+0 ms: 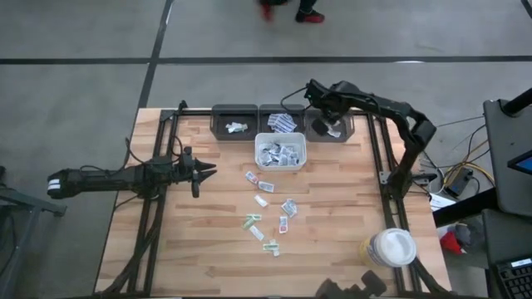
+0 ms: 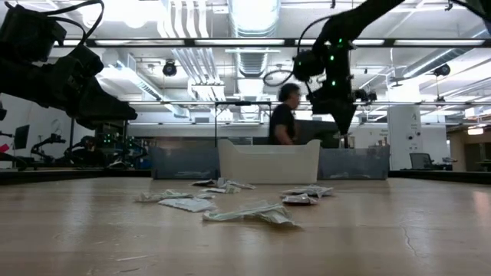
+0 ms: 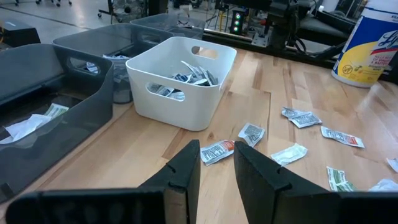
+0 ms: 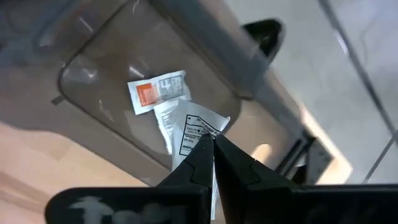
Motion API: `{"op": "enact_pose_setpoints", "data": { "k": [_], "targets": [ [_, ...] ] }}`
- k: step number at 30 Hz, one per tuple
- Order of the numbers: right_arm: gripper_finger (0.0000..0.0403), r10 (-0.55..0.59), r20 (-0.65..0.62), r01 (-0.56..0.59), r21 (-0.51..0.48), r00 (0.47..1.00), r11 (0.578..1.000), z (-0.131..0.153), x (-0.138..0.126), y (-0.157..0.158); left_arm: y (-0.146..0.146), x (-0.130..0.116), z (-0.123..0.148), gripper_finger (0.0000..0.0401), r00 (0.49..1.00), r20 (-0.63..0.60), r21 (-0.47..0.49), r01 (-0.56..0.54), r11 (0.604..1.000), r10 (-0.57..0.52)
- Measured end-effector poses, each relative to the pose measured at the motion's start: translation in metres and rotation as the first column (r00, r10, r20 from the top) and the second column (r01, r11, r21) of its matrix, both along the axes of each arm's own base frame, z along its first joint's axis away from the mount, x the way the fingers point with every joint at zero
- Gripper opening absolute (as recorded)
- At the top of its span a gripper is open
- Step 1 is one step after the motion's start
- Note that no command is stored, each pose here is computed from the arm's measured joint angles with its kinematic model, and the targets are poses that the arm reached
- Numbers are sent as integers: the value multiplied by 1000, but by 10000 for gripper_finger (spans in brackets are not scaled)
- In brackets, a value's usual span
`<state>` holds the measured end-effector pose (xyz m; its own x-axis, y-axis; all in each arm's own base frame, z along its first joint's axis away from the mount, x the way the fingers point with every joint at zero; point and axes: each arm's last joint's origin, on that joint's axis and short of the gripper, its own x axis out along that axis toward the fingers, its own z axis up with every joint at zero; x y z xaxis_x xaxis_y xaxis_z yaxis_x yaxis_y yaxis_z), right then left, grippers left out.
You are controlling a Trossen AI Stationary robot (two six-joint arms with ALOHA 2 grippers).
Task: Pick & Place First Aid Supplies
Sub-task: Put the orange ointment pack into the right black bin
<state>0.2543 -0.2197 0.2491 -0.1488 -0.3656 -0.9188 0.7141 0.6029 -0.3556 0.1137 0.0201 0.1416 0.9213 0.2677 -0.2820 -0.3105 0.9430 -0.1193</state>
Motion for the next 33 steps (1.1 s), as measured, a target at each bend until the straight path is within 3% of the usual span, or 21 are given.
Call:
{"op": "enact_pose_setpoints", "data": {
  "k": [4, 15, 27, 33],
  "targets": [
    [8, -54, -37, 56, 39, 998, 998, -23, 5, -9, 0, 0, 0, 94, 1000, 0, 0, 0, 1000, 0],
    [8, -21, -160, 42, 135, 987, 990, -73, 17, -19, 0, 0, 0, 94, 1000, 9, -28, -9, 1000, 9],
    [11, -35, -123, 46, 86, 992, 995, -63, 18, -23, 0, 0, 0, 94, 1000, 14, -49, -14, 999, 15],
    [48, -37, -94, 44, 66, 995, 997, -58, 18, -24, 0, 0, 0, 94, 1000, 14, -49, -14, 999, 15]
  ]
}}
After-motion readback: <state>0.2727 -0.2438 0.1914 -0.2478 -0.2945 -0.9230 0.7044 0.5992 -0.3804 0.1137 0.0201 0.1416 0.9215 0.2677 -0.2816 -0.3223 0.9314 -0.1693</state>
